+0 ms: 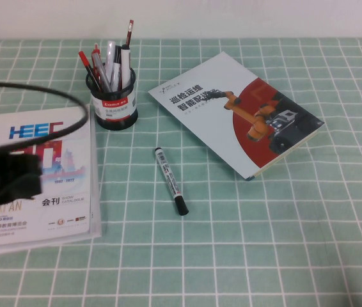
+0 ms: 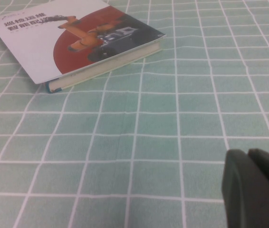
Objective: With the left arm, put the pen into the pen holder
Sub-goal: Pick up the pen on the table
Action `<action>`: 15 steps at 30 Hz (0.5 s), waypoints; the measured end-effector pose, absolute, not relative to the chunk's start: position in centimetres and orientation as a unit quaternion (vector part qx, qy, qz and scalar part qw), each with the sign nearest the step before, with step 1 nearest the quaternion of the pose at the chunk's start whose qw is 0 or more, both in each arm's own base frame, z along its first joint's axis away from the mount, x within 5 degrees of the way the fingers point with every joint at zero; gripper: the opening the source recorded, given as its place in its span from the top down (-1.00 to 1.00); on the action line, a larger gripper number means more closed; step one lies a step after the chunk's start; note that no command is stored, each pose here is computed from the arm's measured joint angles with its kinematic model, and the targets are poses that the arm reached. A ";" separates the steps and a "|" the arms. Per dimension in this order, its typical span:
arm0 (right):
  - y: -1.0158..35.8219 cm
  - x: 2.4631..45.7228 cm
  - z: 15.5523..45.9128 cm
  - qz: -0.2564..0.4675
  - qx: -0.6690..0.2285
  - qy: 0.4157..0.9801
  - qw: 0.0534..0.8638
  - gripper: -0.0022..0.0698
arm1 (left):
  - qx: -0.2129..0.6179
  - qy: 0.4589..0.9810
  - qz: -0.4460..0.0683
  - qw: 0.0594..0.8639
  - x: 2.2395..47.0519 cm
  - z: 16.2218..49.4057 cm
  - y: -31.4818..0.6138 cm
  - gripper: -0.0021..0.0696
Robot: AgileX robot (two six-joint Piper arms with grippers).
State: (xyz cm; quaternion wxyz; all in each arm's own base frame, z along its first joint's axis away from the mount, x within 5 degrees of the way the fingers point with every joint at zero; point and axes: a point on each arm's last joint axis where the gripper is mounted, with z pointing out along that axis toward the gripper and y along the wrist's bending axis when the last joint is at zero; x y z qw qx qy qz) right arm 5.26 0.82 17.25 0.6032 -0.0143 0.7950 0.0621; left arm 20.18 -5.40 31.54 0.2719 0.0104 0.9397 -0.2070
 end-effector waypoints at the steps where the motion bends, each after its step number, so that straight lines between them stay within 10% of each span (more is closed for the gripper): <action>1: 0.8 5.3 17.3 0.062 -0.014 0.795 0.603 1.00 | 0.021 0.942 -0.207 0.262 20.9 31.4 -5.9 0.94; 15: 0.8 5.3 17.3 0.062 -0.014 0.795 0.603 1.00 | 0.164 0.965 -0.138 0.150 27.8 27.5 -19.6 0.94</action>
